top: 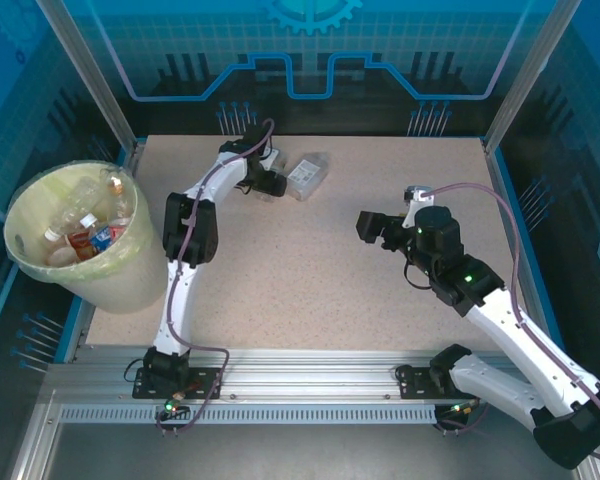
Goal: Put the plastic bottles in the bin
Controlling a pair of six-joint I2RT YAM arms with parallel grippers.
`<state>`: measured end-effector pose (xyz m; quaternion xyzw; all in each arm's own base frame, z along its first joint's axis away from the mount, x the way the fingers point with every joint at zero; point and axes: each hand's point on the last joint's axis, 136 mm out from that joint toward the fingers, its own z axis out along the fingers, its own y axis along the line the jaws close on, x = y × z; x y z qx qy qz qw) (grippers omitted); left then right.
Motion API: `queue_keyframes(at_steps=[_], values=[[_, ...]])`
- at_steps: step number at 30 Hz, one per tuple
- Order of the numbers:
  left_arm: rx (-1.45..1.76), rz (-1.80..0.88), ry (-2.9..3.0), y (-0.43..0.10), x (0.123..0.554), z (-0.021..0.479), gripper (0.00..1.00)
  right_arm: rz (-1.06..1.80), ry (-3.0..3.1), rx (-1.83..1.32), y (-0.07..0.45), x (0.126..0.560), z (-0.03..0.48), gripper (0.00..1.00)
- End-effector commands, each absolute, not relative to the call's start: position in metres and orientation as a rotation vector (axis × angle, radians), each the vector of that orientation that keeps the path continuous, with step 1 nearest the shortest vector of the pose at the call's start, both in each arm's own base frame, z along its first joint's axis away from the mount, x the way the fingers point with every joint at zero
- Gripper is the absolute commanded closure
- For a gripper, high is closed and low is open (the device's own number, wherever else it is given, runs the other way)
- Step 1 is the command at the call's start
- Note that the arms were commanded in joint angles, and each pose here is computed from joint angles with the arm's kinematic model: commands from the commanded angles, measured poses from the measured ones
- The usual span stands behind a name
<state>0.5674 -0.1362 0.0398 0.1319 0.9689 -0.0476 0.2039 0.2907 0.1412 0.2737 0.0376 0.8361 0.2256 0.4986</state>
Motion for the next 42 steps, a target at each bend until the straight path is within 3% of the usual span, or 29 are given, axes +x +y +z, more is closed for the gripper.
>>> queue_keyframes(at_steps=[1,7,22,29,42], values=[[0.407,-0.172,2.726,-0.143,0.566,0.040,0.19,0.493,2.040,0.103,0.130,0.287,0.268,0.00],[0.392,-0.149,2.714,-0.140,0.567,0.044,0.37,0.479,2.024,0.105,0.125,0.284,0.269,0.00],[0.235,-0.162,2.564,-0.140,0.546,0.101,0.52,0.635,2.021,-0.166,0.168,0.277,0.274,0.00],[0.130,-0.216,2.483,-0.144,0.525,0.132,0.54,0.651,1.996,-0.241,0.184,0.277,0.275,0.00],[0.108,-0.338,2.237,-0.161,0.465,0.240,0.54,0.650,1.957,-0.347,0.211,0.278,0.279,0.00]])
